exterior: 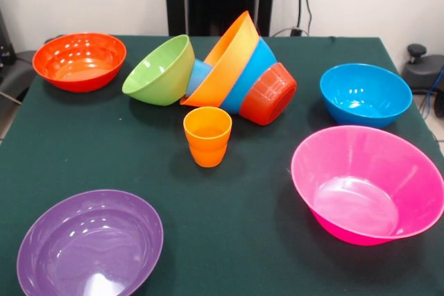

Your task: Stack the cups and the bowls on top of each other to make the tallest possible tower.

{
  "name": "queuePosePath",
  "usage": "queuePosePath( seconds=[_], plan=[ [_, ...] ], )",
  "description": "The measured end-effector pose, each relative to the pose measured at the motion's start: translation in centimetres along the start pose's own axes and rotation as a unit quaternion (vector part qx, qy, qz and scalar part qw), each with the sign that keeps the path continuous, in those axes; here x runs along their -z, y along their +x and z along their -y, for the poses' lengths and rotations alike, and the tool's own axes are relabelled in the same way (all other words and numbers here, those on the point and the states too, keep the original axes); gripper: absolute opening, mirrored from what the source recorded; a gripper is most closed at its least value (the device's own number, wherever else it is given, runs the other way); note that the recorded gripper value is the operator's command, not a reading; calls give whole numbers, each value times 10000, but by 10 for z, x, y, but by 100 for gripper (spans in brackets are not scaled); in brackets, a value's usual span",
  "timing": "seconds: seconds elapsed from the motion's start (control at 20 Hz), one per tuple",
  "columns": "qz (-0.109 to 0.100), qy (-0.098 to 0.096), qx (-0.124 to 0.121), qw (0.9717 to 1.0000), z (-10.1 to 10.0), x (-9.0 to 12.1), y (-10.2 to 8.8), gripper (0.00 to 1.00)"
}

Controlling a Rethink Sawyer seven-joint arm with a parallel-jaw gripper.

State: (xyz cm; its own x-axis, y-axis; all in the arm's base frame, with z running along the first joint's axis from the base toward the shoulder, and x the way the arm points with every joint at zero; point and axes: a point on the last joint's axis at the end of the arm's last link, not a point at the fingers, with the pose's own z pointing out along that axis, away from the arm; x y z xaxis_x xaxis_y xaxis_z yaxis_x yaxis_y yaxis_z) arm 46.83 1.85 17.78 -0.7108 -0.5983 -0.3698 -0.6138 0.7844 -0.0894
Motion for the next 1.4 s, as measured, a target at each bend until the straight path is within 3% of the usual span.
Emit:
queuePosePath(
  seconds=[0.2, 0.35, 0.5, 0.8, 1.4],
  plan=[
    [-169, -166, 28, 9997, -1, -3, 13, 100],
    [-228, -285, 197, 9991, -7, -9, 19, 100],
    [-249, -393, 508, 9976, -9, -20, 26, 100],
    [-172, -434, 717, 9963, 6, -39, 33, 100],
    [-80, -393, 680, 9969, 44, -67, 53, 100]
  ],
)
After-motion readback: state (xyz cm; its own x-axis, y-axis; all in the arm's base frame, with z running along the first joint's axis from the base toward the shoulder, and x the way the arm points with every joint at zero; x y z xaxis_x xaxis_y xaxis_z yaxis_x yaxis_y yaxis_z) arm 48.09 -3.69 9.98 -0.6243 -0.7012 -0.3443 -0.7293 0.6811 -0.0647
